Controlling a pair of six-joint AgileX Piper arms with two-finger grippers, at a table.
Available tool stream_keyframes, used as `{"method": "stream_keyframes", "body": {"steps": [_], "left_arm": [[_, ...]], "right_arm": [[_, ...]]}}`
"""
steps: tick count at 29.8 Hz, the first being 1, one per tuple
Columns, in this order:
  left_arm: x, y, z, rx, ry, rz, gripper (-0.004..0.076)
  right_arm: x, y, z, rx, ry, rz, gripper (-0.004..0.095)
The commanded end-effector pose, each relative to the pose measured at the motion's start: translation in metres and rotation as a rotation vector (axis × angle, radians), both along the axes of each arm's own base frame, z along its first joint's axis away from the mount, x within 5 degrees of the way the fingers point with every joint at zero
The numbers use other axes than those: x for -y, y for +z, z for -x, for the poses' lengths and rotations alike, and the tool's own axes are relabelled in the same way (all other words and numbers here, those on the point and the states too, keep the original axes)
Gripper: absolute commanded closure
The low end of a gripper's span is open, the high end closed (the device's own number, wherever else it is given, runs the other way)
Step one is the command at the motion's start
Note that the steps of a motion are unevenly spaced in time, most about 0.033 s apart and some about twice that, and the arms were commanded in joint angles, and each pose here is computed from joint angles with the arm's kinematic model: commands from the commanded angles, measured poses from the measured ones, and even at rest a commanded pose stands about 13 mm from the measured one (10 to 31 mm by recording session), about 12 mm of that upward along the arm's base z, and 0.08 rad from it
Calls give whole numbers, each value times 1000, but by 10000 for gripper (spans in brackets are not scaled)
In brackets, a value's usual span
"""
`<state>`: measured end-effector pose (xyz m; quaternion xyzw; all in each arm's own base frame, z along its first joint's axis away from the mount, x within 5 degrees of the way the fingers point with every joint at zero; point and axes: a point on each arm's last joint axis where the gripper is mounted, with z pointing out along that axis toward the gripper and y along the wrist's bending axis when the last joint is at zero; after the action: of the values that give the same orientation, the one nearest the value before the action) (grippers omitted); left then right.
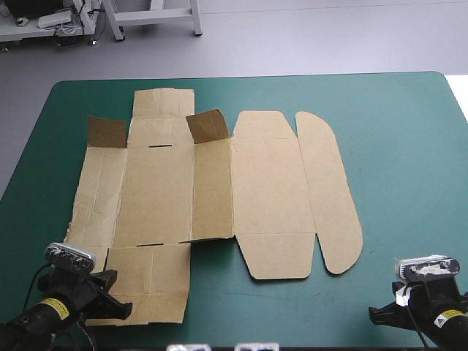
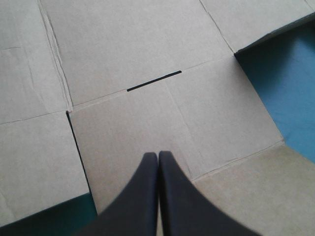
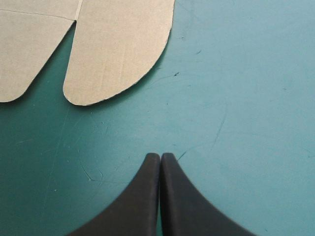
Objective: Fold the box
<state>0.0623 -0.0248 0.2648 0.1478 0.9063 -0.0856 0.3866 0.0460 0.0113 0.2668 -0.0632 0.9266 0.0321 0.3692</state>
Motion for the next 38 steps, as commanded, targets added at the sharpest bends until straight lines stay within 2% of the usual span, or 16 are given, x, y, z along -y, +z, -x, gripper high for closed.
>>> {"method": "stream_keyframes", "body": {"steps": [1,25,32,38], "left_arm": [[2,12,-4,69,2,38,733],[1,15,-2,47,-1,26,733],[3,70,-7,64,-4,29,733],[11,128,-29,84,-10,32,733]], "right_arm": [[0,11,-4,71,-6,0,921],[0,11,-4,71,-6,0,921],[0,11,-4,71,-6,0,921],[0,11,-4,71,-6,0,921]]}}
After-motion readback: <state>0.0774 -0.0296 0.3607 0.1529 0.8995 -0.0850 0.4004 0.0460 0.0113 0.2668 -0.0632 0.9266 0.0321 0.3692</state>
